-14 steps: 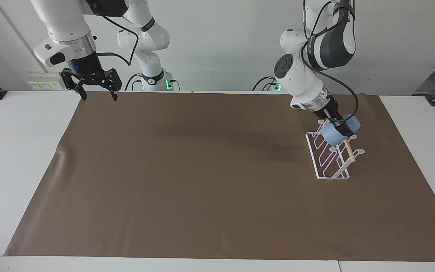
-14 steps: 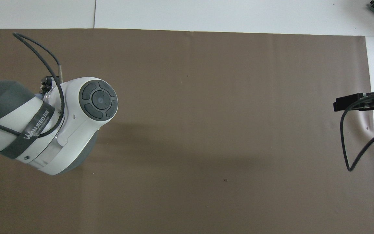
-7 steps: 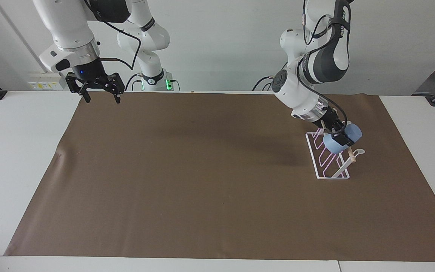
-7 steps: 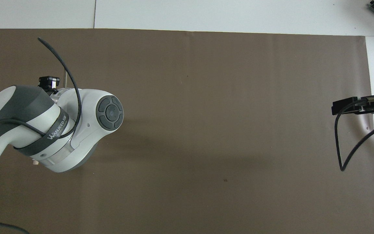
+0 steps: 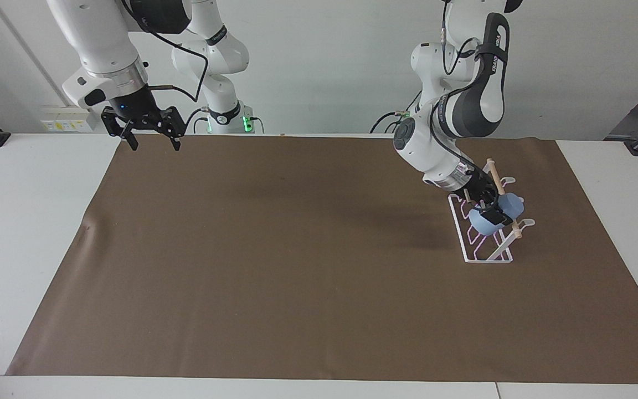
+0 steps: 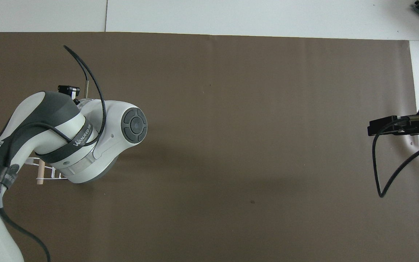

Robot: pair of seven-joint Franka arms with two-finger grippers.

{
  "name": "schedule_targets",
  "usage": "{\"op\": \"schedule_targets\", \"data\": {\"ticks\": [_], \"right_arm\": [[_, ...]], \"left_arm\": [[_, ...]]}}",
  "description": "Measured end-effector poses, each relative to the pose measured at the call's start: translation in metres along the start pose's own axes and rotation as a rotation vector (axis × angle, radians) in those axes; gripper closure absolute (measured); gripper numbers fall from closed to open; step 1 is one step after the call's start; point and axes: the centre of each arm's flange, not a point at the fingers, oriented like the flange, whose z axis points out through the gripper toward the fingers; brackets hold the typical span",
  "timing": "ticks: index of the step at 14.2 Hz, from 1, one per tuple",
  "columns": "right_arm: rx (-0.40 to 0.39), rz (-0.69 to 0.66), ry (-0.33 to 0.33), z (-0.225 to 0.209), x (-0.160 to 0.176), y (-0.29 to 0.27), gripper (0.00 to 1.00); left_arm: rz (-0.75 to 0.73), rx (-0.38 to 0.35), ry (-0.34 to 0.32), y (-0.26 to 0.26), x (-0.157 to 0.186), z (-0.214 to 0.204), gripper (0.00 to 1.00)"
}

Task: Hang cup on cup holder
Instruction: 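Carry the cup to the rack with the left gripper while the right gripper retracts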

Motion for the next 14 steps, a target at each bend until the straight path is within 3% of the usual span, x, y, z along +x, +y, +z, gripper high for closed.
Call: {"op": "schedule_targets", "data": {"ticks": [1, 6, 11, 14], "right_arm": [[0.000, 0.000, 0.001, 0.000, 0.000, 0.000, 0.00], [0.000, 0.002, 0.000, 0.000, -0.001, 0.001, 0.00], [-0.001, 0.001, 0.003, -0.010, 0.001, 0.000, 0.00], [-0.006, 0.006, -0.001, -0.009, 0.008, 0.003, 0.00]], "left_arm": [[-0.001, 0.003, 0.002, 0.000, 0.000, 0.000, 0.00], [-0.022, 0.001, 0.016, -0.003, -0.002, -0.006, 0.00], [-0.186, -0.150, 0.182, -0.021, -0.035, -0.024, 0.00], [-0.363, -0.244, 0.264, -0.029, -0.054, -0.035, 0.00]]}}
